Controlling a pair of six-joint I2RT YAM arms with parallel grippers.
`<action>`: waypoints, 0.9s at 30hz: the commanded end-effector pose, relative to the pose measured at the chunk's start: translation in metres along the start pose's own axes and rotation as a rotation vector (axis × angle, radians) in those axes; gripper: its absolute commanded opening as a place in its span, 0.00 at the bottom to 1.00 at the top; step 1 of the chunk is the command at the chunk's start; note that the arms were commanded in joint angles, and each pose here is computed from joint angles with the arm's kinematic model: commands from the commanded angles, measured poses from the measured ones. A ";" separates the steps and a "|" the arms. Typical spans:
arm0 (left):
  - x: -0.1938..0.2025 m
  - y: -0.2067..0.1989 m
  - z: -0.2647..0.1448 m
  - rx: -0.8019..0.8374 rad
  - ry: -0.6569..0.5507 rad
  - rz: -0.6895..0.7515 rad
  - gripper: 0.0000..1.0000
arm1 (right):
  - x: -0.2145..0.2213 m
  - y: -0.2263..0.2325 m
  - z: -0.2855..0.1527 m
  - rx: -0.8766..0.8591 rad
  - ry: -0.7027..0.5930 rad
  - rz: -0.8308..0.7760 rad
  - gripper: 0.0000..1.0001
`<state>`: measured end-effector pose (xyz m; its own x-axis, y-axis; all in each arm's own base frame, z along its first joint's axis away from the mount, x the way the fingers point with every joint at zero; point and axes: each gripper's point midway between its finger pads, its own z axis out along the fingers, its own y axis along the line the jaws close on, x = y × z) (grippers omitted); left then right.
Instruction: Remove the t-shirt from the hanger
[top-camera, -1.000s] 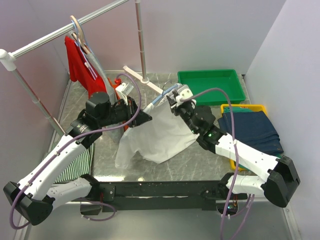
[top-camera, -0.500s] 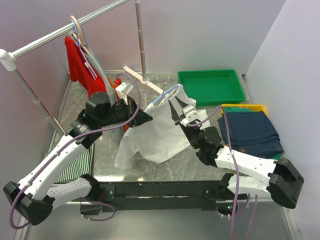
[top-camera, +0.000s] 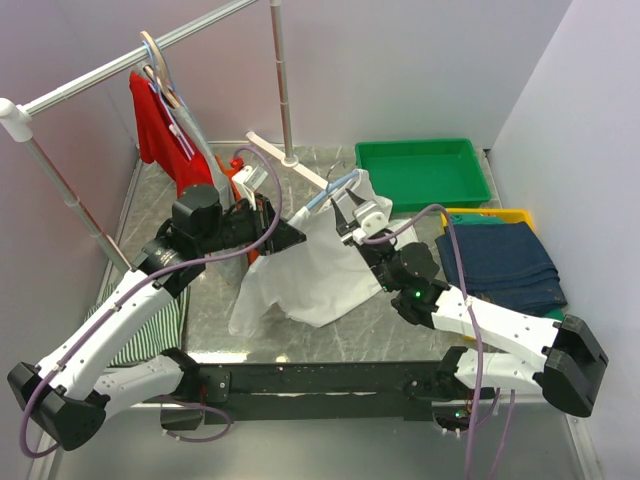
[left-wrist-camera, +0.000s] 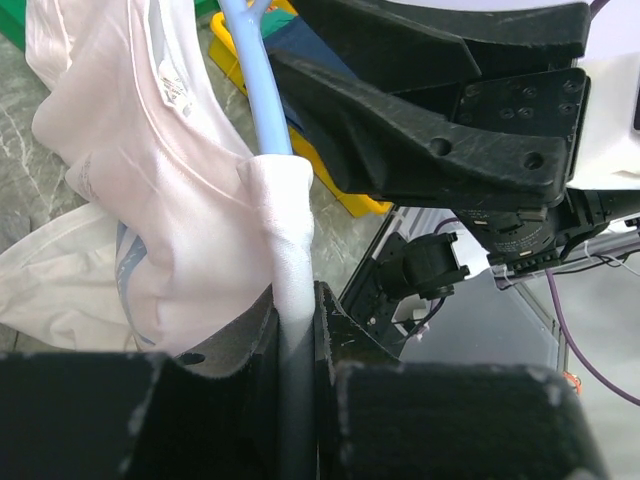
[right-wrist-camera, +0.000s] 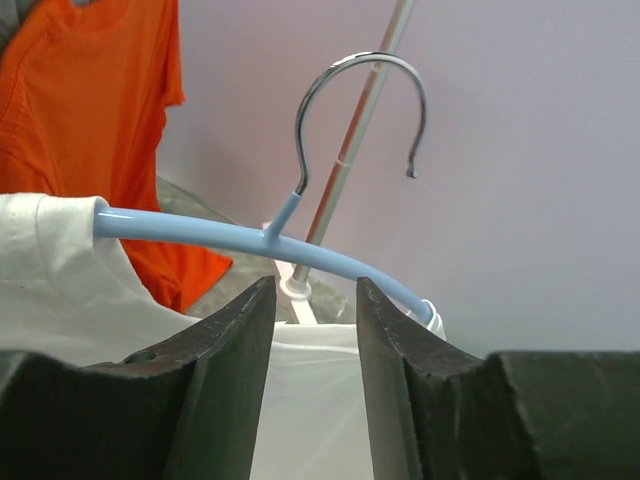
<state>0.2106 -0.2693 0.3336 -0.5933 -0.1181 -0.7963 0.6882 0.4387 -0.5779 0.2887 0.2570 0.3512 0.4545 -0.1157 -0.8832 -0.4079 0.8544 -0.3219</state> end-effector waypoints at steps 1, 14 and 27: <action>-0.026 -0.025 -0.003 0.091 -0.085 0.075 0.01 | -0.012 -0.003 0.011 -0.003 0.025 -0.026 0.48; -0.019 -0.022 -0.001 0.098 -0.066 0.062 0.01 | -0.005 -0.006 0.040 0.095 0.020 -0.068 0.53; -0.011 -0.022 -0.002 0.108 -0.049 0.051 0.01 | -0.018 -0.033 0.040 0.245 -0.047 -0.093 0.45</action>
<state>0.2167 -0.2709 0.3336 -0.5786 -0.1349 -0.8044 0.6927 0.4394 -0.5719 0.3265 0.2687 0.3480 0.4495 -0.2540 -0.8564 -0.2502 0.8846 -0.3936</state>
